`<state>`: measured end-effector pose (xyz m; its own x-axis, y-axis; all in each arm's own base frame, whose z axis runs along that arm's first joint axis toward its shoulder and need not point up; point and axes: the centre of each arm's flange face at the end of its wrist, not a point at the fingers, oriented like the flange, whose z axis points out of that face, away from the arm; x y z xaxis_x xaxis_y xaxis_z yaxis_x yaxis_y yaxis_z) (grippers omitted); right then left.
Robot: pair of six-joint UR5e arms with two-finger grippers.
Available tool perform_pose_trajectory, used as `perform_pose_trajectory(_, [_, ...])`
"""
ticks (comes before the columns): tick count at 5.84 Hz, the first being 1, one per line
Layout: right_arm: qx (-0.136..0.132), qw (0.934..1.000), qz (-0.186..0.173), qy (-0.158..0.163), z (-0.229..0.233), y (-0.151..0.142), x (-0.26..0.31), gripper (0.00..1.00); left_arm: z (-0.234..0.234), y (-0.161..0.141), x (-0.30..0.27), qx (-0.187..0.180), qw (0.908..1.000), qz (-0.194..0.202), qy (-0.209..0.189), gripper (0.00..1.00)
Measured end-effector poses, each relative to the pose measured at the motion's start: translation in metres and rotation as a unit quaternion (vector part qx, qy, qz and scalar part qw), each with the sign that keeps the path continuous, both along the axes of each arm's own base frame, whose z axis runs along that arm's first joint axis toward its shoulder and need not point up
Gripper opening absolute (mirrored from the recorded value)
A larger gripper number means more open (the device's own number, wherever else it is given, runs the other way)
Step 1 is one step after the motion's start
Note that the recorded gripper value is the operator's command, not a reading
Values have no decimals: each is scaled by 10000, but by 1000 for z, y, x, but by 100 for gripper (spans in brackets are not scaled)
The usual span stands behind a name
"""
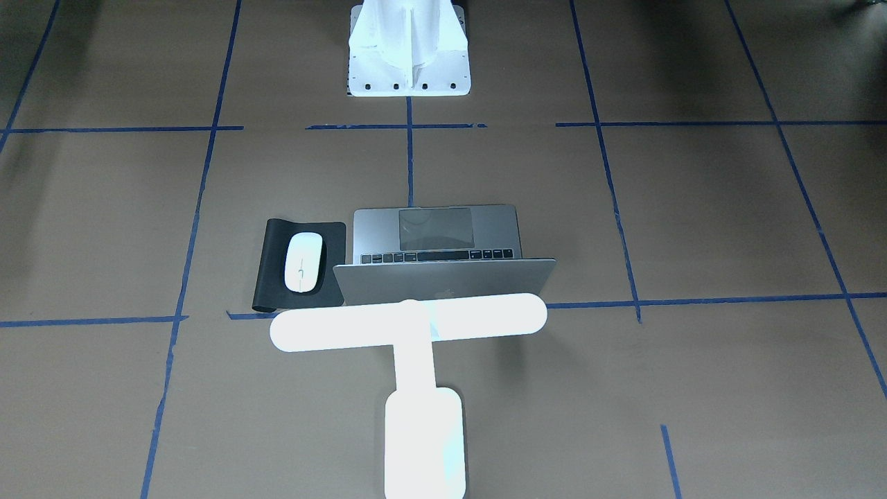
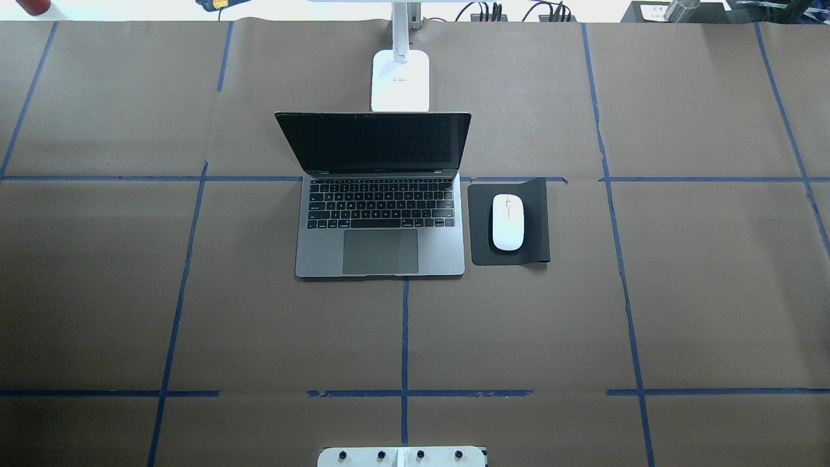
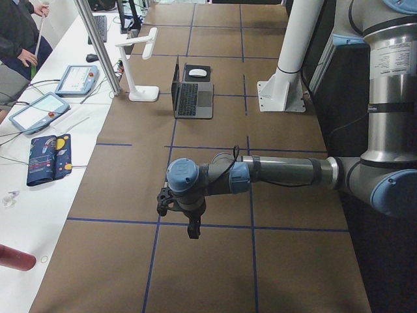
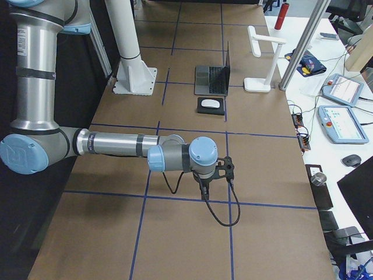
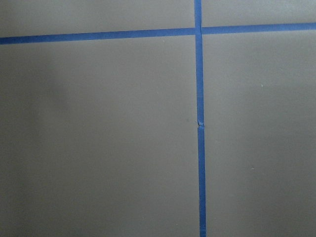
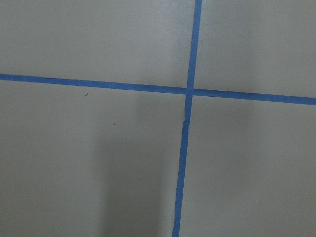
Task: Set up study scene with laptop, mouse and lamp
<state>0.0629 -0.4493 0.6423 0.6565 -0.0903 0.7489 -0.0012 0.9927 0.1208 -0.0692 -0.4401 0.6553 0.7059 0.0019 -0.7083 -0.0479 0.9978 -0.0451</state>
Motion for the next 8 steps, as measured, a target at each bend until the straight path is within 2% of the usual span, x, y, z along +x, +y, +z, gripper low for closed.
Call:
perform_pose_trajectory(2, [-80, 9998, 158, 78, 8, 5, 15, 100, -4, -3, 0, -145, 9997, -197, -5, 100])
perform_pose_trajectory(8, [-178, 9995, 261, 85, 17, 11, 23, 100, -8, -6, 1, -109, 9997, -218, 2, 100])
